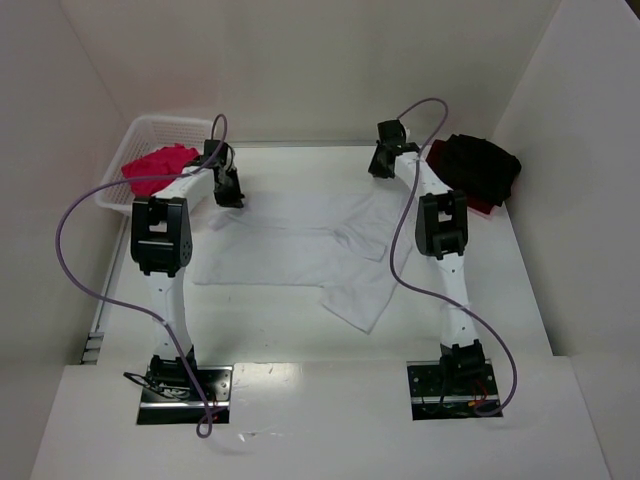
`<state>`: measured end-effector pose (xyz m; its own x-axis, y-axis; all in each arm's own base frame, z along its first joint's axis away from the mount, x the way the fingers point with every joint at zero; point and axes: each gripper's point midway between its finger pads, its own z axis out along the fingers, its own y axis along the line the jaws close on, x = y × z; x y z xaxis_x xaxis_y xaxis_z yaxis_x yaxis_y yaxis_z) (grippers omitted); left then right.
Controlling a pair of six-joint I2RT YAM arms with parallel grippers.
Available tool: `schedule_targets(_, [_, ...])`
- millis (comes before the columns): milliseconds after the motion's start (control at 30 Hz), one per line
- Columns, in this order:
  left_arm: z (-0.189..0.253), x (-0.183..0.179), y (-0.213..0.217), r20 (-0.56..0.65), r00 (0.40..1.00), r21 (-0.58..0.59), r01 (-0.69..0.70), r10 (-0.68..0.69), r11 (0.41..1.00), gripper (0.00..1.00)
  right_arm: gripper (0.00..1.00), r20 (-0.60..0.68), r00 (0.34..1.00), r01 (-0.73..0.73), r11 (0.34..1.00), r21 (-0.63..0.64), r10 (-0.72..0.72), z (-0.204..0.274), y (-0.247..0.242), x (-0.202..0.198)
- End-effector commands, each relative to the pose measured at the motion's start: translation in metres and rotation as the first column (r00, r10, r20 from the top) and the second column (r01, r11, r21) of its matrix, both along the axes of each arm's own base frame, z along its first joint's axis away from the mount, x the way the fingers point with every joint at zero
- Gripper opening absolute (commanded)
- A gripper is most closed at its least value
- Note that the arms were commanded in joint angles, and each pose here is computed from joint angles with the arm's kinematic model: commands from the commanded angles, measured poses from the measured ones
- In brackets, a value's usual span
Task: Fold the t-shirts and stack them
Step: Fold the flattened tshirt in 1/3 of the way
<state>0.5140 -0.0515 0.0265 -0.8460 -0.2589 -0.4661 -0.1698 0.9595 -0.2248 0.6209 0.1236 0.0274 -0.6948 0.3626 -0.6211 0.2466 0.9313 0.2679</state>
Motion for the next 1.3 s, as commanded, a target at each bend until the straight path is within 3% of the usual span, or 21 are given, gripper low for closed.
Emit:
schedule_targets(0, [0.014,0.014,0.006,0.041,0.998,0.004,-0.04,0.04,0.999,0.22,0.0,0.048,0.999,0.016,0.999,-0.03,-0.015,0.035,-0.019,0.023])
schedule_targets(133, [0.056,0.019,0.012,0.14,0.988,0.021,-0.071,0.068,0.997,0.33,0.0,0.106,0.994,0.011,1.0,-0.013,-0.009,0.077,-0.018,0.021])
schedule_targets(167, [0.067,0.019,0.012,0.166,0.984,0.018,-0.072,0.068,0.997,0.37,0.0,0.167,0.986,0.004,1.0,0.003,-0.005,0.111,-0.016,0.02])
schedule_targets(333, [0.097,0.023,0.009,0.233,0.971,-0.021,-0.052,0.056,0.998,0.42,0.0,0.249,0.968,-0.026,0.999,0.037,0.016,0.171,-0.016,-0.016])
schedule_targets(367, [0.101,0.022,0.014,0.243,0.968,-0.022,-0.061,0.064,0.998,0.43,0.0,0.204,0.979,-0.025,0.999,0.03,0.018,0.153,-0.018,-0.03])
schedule_targets(433, [0.102,0.02,0.015,0.245,0.968,-0.015,-0.055,0.057,0.998,0.43,0.0,0.209,0.978,-0.025,0.999,0.031,0.018,0.162,-0.021,-0.047])
schedule_targets(633, [0.077,-0.002,0.026,0.18,0.982,0.025,-0.069,0.063,0.997,0.44,0.0,-0.023,1.0,-0.016,0.999,0.044,0.017,0.061,-0.02,-0.126])
schedule_targets(900, [0.062,-0.016,0.036,0.143,0.986,0.028,-0.088,0.083,0.996,0.44,0.0,-0.121,0.992,-0.039,0.999,0.019,0.041,0.014,-0.009,-0.146])
schedule_targets(1267, [0.053,-0.026,0.041,0.106,0.991,0.036,-0.088,0.084,0.995,0.48,0.0,-0.21,0.977,-0.047,0.997,-0.057,0.034,-0.03,-0.014,-0.122])
